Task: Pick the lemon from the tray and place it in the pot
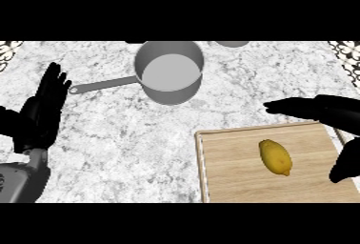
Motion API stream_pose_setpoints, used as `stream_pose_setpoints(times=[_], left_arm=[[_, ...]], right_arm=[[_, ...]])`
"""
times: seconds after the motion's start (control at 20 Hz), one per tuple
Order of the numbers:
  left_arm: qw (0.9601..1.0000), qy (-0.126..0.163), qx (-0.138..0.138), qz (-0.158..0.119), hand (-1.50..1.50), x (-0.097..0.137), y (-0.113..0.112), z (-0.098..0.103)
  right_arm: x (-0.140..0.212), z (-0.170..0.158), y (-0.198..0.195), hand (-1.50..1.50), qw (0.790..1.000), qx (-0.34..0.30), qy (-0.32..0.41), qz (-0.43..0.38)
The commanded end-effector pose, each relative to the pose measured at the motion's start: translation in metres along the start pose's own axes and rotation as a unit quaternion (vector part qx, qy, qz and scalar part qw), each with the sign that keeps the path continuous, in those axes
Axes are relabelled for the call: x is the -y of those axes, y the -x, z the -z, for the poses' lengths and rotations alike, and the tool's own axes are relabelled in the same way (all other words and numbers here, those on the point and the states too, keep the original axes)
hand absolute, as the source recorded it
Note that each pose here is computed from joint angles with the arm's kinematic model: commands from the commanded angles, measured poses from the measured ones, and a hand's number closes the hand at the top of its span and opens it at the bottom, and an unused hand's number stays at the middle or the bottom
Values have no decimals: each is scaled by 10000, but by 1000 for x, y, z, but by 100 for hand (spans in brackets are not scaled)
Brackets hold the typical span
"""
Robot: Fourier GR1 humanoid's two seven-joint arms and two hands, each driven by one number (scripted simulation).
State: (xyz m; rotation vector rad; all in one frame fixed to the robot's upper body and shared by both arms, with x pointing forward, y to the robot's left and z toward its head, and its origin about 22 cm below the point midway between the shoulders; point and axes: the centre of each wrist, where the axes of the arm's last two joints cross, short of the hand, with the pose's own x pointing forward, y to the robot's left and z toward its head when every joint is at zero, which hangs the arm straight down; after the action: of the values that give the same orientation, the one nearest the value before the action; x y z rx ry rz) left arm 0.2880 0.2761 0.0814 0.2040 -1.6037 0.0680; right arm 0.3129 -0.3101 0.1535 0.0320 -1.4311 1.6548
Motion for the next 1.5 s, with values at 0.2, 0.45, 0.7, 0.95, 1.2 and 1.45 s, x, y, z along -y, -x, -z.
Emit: stream_pose_setpoints(times=[0.2,0.45,0.7,0.95,1.2,1.45], left_arm=[[9999,10,-79,-70,0,-12,0,3],[9999,18,92,-49,0,-9,2,-9],[10000,-14,-21,-14,0,1,-3,-21],[10000,-28,67,-25,0,-5,2,6],[10000,38,14,-31,0,-12,-9,10],[10000,-19,57,8,0,13,-11,1]], right_arm=[[-18,14,-17,-150,9997,-135,-213,41],[-24,7,-18,-150,9975,-610,-312,-144],[-40,-1,7,-150,9965,-774,-227,-238],[-72,30,6,-150,9973,-610,-299,-289],[-77,38,7,-150,9960,-790,-279,-303],[-99,35,24,-150,9948,-904,-272,-373]])
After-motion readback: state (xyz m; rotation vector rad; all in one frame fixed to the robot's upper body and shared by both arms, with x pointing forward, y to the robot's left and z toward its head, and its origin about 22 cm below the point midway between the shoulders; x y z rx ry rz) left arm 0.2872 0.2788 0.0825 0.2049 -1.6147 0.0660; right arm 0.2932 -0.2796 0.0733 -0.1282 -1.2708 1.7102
